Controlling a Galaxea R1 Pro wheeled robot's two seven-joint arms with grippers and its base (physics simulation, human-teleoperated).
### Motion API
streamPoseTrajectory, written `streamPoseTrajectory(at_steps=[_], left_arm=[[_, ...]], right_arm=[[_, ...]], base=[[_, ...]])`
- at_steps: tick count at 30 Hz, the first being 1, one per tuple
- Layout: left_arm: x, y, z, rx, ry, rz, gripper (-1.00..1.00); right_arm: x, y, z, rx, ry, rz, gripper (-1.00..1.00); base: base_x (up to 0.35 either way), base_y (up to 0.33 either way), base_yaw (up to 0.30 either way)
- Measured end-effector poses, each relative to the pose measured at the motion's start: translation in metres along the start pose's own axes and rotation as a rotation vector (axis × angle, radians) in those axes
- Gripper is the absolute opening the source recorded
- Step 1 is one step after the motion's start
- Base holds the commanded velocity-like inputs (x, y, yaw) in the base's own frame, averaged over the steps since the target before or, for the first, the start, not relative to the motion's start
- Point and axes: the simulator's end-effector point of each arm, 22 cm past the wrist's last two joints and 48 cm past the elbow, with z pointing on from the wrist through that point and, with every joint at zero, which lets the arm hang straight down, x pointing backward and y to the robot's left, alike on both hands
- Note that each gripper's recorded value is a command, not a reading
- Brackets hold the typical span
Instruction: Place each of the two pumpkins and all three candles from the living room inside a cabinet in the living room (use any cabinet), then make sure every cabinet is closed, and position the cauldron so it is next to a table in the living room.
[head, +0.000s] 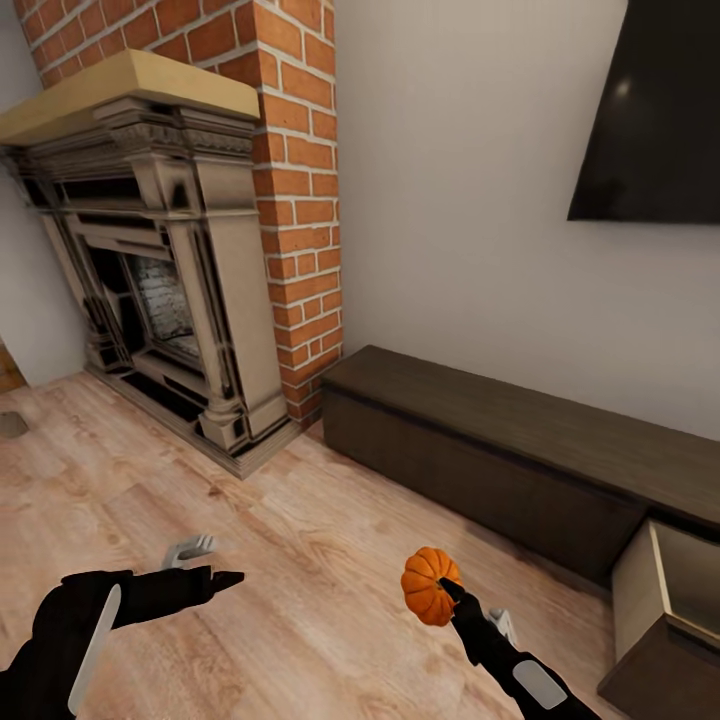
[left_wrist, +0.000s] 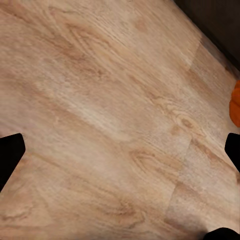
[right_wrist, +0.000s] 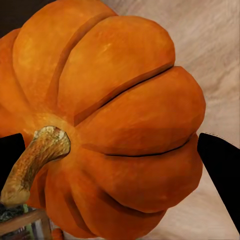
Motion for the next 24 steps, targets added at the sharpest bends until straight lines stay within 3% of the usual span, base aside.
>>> streamPoseTrajectory(at_steps=[9,24], left_arm=[[-0.005,-0.002,-0.003,0.001,-0.012,0.006,1.0],[-0.005,-0.001,-0.002,0.0,-0.002,-0.001,1.0]], right_arm=[[0.011,-0.002,0.002,0.016,0.034,-0.049,-1.0],[0.014,-0.004,0.001,0.029,0.044,-0.051,-1.0]], base=[[0.0,0.0,0.18],[0.0,0.0,0.179]])
